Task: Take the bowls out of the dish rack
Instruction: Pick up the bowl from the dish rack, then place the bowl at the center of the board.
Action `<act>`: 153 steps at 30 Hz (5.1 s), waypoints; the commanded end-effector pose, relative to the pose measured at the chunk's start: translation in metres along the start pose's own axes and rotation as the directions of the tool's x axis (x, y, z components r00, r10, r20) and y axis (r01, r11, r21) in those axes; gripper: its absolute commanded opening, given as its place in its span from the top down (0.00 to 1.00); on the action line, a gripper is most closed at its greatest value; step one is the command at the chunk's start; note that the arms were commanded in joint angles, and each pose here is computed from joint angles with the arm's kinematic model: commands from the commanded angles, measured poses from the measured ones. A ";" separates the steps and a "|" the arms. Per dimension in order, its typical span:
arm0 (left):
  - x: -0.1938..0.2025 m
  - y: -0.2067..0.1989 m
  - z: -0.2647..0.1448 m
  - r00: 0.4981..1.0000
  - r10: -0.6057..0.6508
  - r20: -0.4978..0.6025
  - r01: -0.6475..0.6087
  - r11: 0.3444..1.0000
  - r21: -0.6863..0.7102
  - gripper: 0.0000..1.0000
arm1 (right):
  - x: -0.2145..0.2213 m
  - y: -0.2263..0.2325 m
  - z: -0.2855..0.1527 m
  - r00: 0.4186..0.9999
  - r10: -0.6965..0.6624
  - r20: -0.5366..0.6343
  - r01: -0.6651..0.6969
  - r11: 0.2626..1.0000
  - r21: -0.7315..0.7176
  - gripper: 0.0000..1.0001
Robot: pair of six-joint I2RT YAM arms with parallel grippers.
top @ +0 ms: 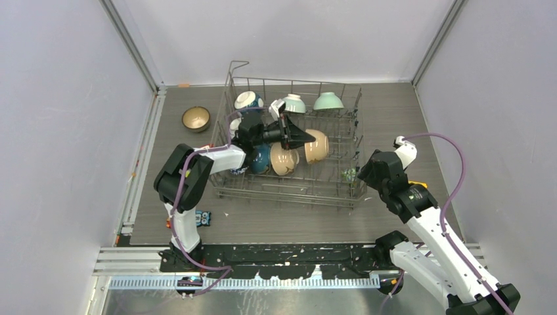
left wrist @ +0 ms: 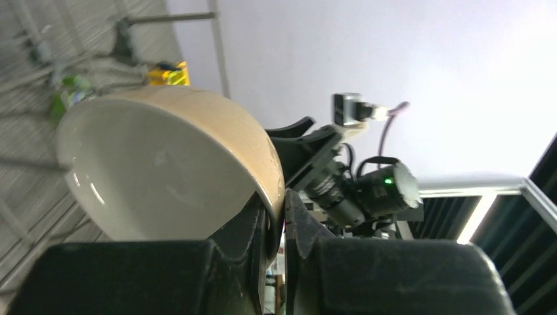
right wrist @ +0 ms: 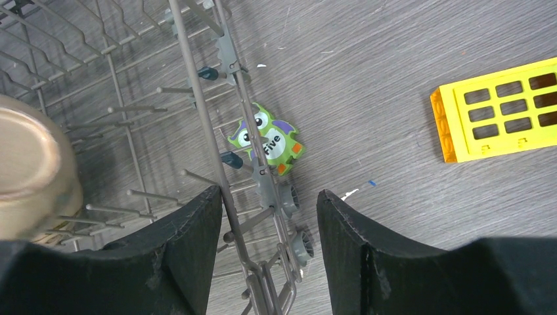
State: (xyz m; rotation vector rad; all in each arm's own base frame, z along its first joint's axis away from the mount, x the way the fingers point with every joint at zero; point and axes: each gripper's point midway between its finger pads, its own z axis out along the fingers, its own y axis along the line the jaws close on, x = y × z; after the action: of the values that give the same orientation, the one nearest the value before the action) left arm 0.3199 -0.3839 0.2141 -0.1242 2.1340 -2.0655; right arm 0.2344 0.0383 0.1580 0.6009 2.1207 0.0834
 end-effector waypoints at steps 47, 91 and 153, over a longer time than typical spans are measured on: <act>0.042 -0.168 -0.029 0.839 0.542 -0.054 -0.532 0.837 0.129 1.00 | -0.115 0.068 -0.134 0.983 -0.014 0.184 0.091 0.902 -0.421 0.06; 0.228 -0.052 -0.152 -0.821 0.238 -0.520 -0.545 -0.600 0.586 1.00 | -0.001 0.155 -0.213 0.673 -0.734 -0.089 0.451 0.503 -0.737 0.25; 0.254 -0.088 -0.146 -0.647 0.544 -0.534 -0.762 -0.492 0.422 0.35 | 0.067 0.193 -0.205 0.568 -0.817 -0.098 0.540 0.460 -0.705 0.99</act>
State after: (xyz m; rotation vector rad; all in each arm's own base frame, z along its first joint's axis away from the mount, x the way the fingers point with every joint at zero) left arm 0.0333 -0.2784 0.2550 2.2366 1.1417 -0.1703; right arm 0.1093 0.2693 0.2610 -0.9025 2.4746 0.4037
